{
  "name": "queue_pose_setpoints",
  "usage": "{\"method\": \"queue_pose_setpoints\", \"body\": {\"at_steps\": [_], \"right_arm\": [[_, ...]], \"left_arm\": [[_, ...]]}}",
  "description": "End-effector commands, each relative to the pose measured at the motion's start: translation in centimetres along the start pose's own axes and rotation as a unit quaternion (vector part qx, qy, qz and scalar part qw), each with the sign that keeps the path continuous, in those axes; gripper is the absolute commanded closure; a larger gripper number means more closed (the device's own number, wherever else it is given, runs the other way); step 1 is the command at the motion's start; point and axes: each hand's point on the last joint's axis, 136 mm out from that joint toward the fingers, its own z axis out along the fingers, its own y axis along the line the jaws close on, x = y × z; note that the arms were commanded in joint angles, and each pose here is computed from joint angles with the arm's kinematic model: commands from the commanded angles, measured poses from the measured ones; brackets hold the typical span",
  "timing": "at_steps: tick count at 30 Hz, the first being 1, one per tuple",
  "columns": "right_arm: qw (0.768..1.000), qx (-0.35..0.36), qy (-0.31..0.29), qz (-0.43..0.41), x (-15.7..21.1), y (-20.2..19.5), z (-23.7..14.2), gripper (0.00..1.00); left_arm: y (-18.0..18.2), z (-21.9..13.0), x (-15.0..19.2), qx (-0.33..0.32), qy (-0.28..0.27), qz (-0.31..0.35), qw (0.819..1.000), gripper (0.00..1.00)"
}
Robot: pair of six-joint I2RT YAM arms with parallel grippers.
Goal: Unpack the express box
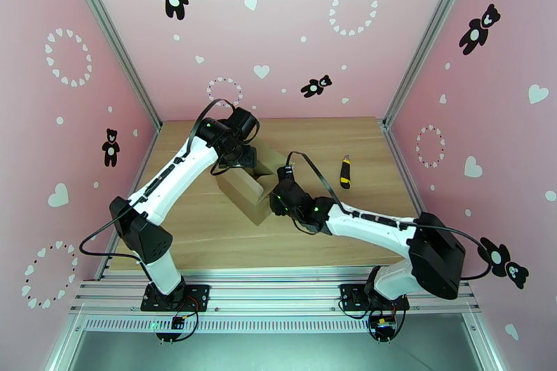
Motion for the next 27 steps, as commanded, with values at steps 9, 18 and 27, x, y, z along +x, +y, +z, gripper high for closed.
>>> {"method": "queue_pose_setpoints", "body": {"at_steps": [9,18,27], "right_arm": [[1.000,-0.021,-0.002,-0.014,-1.0,1.8,0.9,0.67],[1.000,-0.019,0.002,-0.011,-1.0,1.9,1.3,0.66],[1.000,-0.014,0.009,-0.007,-0.9,1.8,1.6,0.66]], "left_arm": [[1.2,0.6,2.2,-0.026,0.057,0.021,0.998,0.32],[2.2,0.1,3.9,-0.032,0.071,0.011,0.997,0.33],[3.6,-0.9,5.2,-0.036,0.066,-0.005,0.997,0.33]]}}
